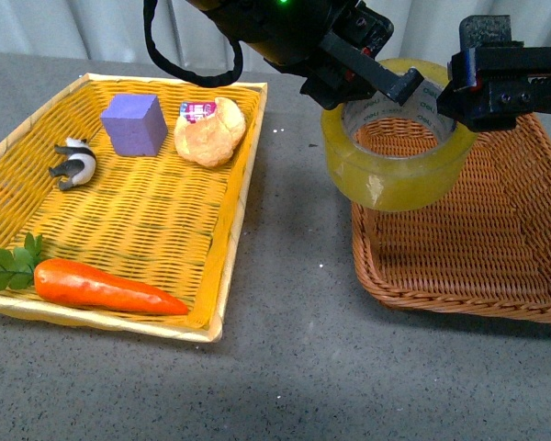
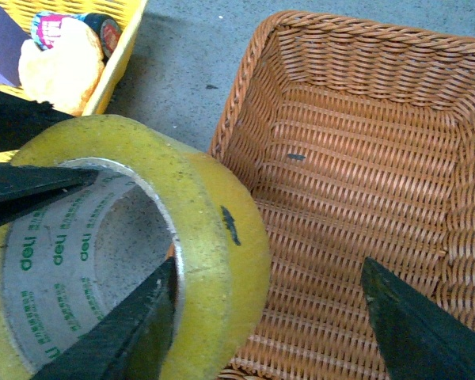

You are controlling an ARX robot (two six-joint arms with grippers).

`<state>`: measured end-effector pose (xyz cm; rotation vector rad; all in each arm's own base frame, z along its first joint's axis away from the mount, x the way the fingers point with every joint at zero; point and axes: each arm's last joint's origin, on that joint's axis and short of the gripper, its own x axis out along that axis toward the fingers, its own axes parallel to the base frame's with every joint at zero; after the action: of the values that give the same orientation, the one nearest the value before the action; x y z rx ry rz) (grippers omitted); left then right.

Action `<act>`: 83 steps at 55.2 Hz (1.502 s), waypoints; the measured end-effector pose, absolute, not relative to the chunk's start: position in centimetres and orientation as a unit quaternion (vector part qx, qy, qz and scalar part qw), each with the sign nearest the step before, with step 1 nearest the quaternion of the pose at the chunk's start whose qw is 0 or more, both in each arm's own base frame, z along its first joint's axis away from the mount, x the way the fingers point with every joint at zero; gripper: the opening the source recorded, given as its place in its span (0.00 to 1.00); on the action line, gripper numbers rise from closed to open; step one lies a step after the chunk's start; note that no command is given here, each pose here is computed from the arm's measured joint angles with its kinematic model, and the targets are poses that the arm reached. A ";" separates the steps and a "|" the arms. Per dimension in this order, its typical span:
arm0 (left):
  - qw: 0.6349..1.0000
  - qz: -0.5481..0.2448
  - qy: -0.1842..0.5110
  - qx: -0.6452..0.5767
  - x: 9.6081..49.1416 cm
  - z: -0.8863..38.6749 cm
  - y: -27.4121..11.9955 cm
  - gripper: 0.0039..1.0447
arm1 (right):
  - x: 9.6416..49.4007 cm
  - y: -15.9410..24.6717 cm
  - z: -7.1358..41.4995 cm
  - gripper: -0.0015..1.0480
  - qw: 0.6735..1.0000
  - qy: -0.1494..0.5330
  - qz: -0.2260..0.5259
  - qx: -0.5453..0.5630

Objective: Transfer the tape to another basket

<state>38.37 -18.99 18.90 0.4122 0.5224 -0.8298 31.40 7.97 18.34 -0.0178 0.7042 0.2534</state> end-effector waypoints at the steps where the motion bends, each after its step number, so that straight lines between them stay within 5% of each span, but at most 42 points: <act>1: 0.862 -0.396 0.248 0.196 38.4 18.9 -19.0 0.15 | 31.4 8.0 18.4 0.60 0.930 0.345 0.125 -0.006; 20: 0.862 -0.397 0.249 0.192 38.3 18.9 -19.1 0.15 | 31.3 8.8 18.6 0.14 0.927 0.354 0.125 0.012; 35: 0.876 -0.371 0.241 0.191 38.3 18.9 -19.4 0.18 | 31.5 8.8 18.5 0.13 0.927 0.356 0.120 0.015; 43: 0.941 -0.245 0.190 0.137 37.9 19.2 -19.8 0.42 | 32.6 8.2 19.0 0.12 0.934 0.343 0.099 0.017; 62: 0.965 -0.164 0.189 0.072 37.0 20.2 -17.0 0.94 | 34.5 5.9 17.0 0.12 0.931 0.359 0.057 0.029; 83: 0.973 -0.097 0.204 0.054 36.1 19.1 -14.8 0.94 | 36.1 2.7 12.1 0.12 0.912 0.408 0.008 0.033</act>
<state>36.06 -14.78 19.10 0.1081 0.4113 -0.1953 36.11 2.72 12.12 0.0689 0.8407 0.0156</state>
